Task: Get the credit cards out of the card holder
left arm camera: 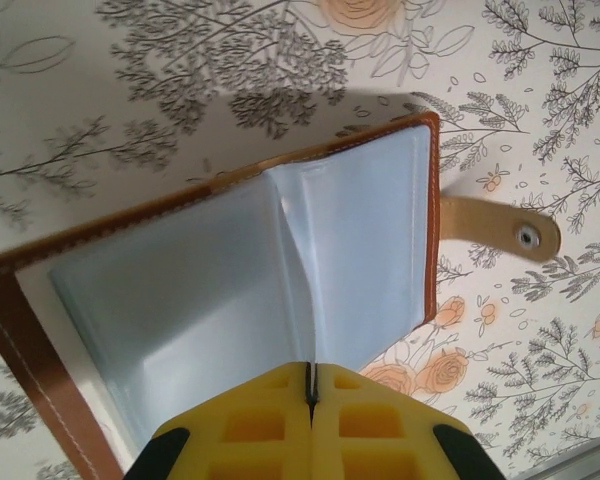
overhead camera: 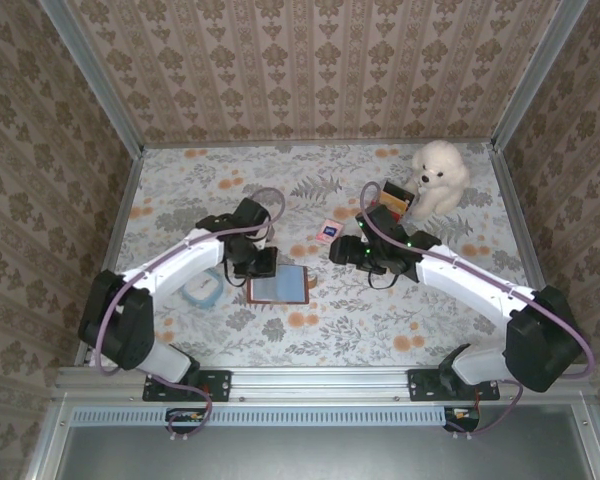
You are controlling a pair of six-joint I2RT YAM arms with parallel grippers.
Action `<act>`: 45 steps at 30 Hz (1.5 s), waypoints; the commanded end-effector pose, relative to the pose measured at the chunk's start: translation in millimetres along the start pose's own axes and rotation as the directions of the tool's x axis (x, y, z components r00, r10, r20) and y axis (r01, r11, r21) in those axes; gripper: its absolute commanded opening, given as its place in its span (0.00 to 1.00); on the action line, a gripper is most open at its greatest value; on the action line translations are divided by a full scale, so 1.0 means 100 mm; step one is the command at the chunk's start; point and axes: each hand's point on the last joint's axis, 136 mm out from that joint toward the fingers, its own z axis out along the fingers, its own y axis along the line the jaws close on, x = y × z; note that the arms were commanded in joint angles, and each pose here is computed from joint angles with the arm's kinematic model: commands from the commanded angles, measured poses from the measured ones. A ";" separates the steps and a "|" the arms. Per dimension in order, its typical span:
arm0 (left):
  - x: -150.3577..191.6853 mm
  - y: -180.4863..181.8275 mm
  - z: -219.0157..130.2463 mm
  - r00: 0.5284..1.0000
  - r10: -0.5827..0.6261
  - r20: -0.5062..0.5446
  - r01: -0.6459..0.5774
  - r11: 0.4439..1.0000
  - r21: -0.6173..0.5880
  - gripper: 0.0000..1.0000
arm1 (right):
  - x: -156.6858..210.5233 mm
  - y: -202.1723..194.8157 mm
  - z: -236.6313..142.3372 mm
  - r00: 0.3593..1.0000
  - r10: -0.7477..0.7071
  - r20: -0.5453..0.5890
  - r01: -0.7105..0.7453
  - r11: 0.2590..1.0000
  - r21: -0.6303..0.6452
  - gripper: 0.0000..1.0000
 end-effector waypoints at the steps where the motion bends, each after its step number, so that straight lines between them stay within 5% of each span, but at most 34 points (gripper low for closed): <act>1: 0.00 -0.12 0.10 1.000 0.001 -0.031 -0.002 1.000 -0.021 0.00 | 0.09 -0.10 -0.07 1.000 0.019 -0.018 -0.019 1.000 0.004 0.73; 9: 0.03 -0.52 0.44 0.996 0.024 -0.088 -0.026 0.999 -0.024 0.06 | 0.15 -0.30 -0.22 0.999 0.050 0.016 -0.050 0.999 0.017 0.74; 14: 0.04 -0.78 0.62 0.995 0.006 -0.097 -0.001 0.999 0.052 0.38 | 0.18 -0.37 -0.31 0.998 0.055 0.035 -0.055 0.998 0.016 0.74; 22: -0.06 -0.99 0.44 0.999 -0.005 -0.043 0.014 0.977 0.213 0.61 | 0.21 -0.33 -0.36 0.998 0.053 0.023 -0.053 0.999 -0.010 0.74; 27: -0.21 -0.75 0.19 0.997 -0.067 0.030 0.057 0.965 0.255 0.75 | 0.23 -0.11 -0.31 1.000 0.023 0.001 -0.023 0.999 -0.039 0.68; 38: -0.23 0.23 0.04 0.952 -0.301 0.058 0.275 0.923 0.270 0.76 | 0.64 0.83 0.34 0.994 -0.030 -0.105 0.028 0.999 -0.022 0.54; 45: -0.10 0.30 0.08 0.971 -0.238 -0.012 0.233 0.939 0.254 0.58 | 0.92 0.72 0.87 0.980 0.109 -0.169 -0.096 0.992 0.084 0.45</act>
